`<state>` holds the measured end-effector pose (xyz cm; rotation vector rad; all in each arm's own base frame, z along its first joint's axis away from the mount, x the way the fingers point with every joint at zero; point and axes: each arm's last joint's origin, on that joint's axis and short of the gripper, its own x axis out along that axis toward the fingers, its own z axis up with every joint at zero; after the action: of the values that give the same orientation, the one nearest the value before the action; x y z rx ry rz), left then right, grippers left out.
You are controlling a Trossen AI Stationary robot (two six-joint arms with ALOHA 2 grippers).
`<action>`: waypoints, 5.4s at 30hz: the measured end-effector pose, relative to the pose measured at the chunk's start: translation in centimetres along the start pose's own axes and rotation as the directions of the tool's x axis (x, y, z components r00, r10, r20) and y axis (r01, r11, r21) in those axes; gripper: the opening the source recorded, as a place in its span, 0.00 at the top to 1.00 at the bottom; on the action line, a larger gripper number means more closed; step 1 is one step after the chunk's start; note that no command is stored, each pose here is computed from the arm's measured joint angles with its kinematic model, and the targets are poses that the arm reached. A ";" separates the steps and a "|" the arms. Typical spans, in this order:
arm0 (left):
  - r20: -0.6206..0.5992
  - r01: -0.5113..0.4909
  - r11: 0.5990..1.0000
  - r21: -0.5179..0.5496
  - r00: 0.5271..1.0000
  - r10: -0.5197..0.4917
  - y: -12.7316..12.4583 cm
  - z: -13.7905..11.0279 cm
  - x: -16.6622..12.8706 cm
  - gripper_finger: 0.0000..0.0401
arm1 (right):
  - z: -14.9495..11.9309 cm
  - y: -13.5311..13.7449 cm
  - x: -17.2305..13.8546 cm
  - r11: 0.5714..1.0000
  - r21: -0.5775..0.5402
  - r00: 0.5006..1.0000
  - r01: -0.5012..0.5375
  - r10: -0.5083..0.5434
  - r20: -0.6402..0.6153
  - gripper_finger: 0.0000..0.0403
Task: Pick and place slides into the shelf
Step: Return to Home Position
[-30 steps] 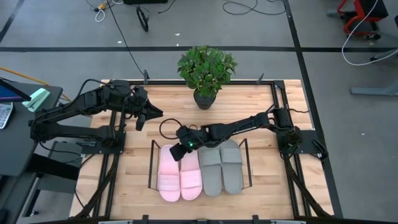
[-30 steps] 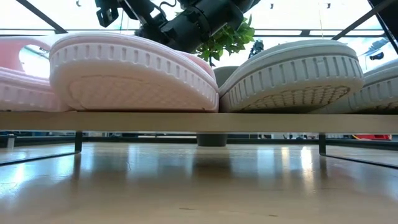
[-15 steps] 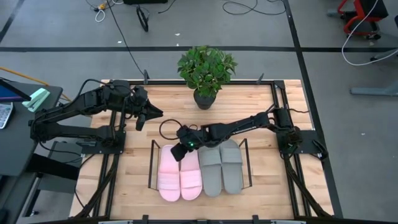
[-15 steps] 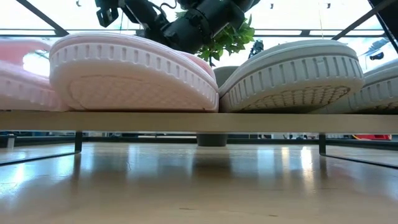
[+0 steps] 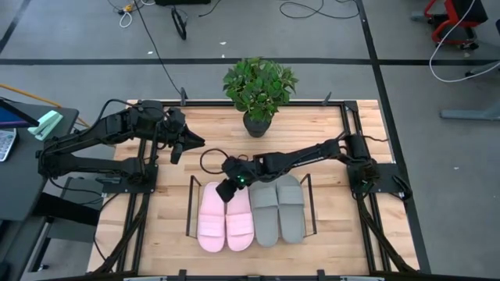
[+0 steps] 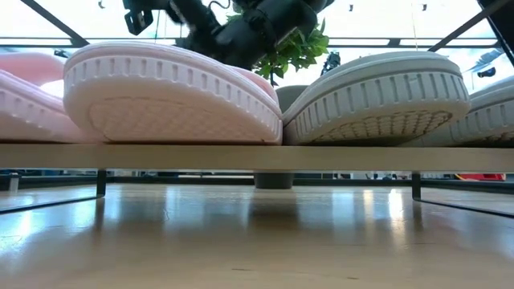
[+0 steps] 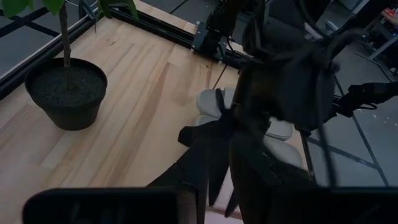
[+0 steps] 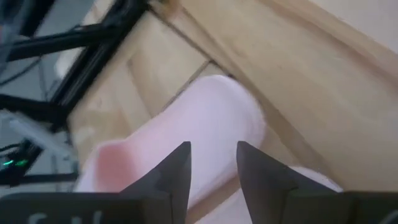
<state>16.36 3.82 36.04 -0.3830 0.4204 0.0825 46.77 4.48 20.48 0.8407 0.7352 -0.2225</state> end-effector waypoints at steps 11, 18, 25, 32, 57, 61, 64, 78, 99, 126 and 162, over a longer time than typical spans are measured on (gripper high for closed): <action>0.000 0.001 1.000 0.011 1.000 -0.001 0.0 0.0 0.0 0.81 | -2.7 3.1 -6.3 0.952 -0.281 0.990 0.122 -0.137 -0.036 0.89; 0.033 0.016 0.998 0.067 0.999 -0.018 -0.3 0.3 0.0 0.84 | -4.3 4.7 -12.6 0.840 -0.459 0.956 0.289 -0.282 0.086 0.98; 0.241 -0.018 0.985 0.173 0.970 -0.025 -2.4 0.7 0.8 0.87 | -4.3 4.6 -15.8 0.814 -0.418 0.915 0.402 -0.357 0.186 0.99; 0.366 0.023 0.992 0.122 0.928 -0.066 -3.0 -3.5 2.8 0.92 | -4.4 4.5 -15.6 0.816 -0.407 0.911 0.412 -0.369 0.183 0.99; 0.753 -0.005 0.999 0.037 0.657 -0.024 1.6 -13.4 -3.1 0.99 | -3.5 3.8 -14.9 0.849 -0.386 0.932 0.360 -0.350 0.097 1.00; 0.743 -0.018 0.999 0.043 0.668 -0.020 2.1 -14.7 -2.4 0.97 | -3.3 3.7 -14.9 0.859 -0.374 0.935 0.351 -0.345 0.084 1.00; 0.735 -0.023 0.999 0.045 0.678 -0.017 2.4 -15.3 -1.8 0.97 | -3.2 3.6 -14.9 0.868 -0.361 0.938 0.341 -0.340 0.070 1.00; 0.726 -0.060 0.997 0.056 0.688 0.001 3.1 -16.9 -0.4 0.99 | -2.6 3.1 -14.8 0.874 -0.341 0.937 0.345 -0.344 0.066 1.00; 0.591 -0.008 0.980 0.199 0.799 -0.113 3.5 -17.9 0.7 0.98 | -2.7 3.2 -14.8 0.895 -0.309 0.944 0.323 -0.328 0.037 1.00; 0.538 0.008 0.969 0.247 0.830 -0.144 3.7 -18.9 1.5 0.98 | -2.8 3.2 -14.8 0.897 -0.310 0.946 0.316 -0.324 0.029 1.00; 0.389 0.043 0.975 0.219 0.912 -0.127 4.2 -20.3 2.3 0.84 | -6.9 -4.6 -23.4 0.964 -0.144 0.959 0.223 -0.191 0.208 1.00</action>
<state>10.04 -0.01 16.58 -0.1709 0.0026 0.0297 24.01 4.19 30.35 0.5737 0.6502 -0.4197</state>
